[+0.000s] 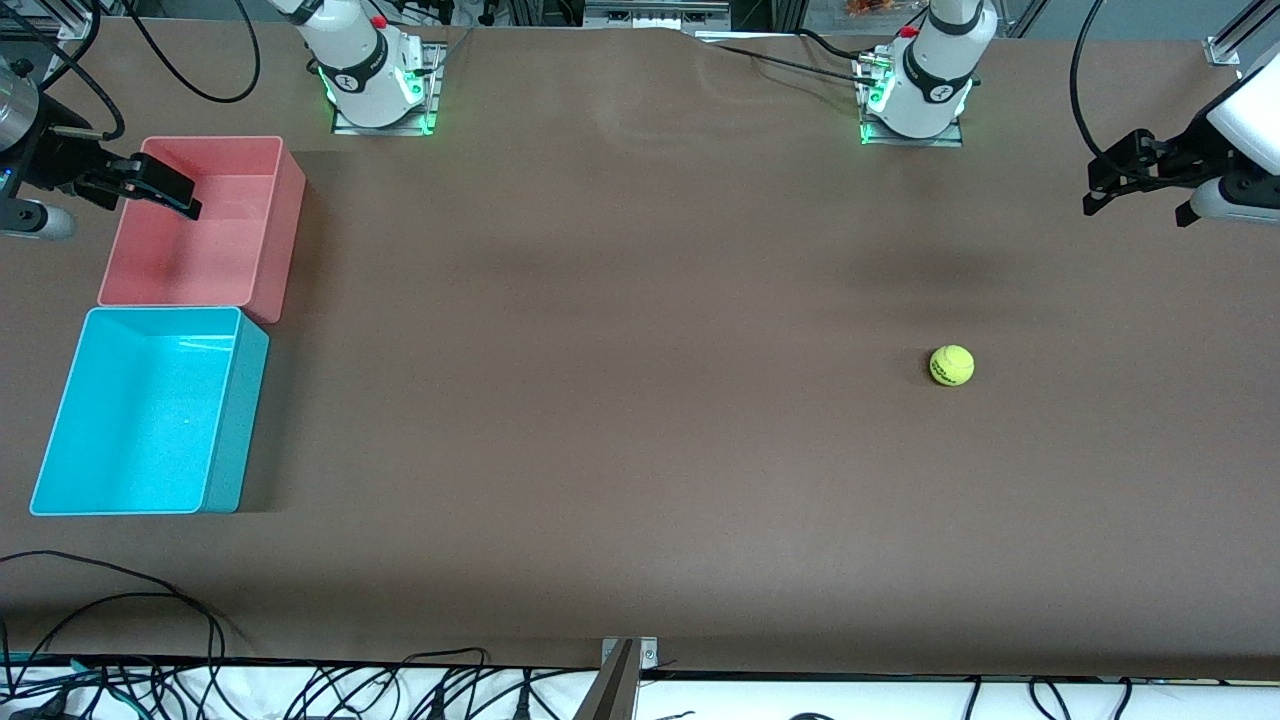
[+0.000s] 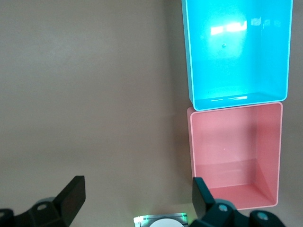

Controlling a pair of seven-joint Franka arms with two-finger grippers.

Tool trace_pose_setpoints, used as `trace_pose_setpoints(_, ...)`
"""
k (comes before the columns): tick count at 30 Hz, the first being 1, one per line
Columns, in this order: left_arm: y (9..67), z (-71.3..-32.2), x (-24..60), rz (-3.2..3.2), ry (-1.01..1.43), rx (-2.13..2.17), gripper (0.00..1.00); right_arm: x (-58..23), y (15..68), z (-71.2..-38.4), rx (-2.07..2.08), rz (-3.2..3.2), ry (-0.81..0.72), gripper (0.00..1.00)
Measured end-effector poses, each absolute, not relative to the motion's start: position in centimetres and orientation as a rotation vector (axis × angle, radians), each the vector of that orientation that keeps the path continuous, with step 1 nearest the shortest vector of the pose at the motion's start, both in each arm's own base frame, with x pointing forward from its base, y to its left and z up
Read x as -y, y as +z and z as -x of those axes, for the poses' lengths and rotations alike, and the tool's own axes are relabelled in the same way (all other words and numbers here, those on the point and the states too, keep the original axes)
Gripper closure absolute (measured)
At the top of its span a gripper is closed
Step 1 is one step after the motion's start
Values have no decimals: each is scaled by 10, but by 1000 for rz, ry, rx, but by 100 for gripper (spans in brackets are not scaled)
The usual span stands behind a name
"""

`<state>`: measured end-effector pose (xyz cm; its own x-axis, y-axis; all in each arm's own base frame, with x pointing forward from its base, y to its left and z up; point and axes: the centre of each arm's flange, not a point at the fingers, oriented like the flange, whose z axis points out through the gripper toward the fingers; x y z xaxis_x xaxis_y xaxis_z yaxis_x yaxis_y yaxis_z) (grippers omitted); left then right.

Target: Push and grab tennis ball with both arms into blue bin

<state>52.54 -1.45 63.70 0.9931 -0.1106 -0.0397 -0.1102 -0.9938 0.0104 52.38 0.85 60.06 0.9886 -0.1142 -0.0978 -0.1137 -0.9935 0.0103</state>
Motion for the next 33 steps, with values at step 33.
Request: trace_pose_setpoints(33,638,-526,7,-3134,-60,-93,0,-8,601,-524,179,-3128,-154,0)
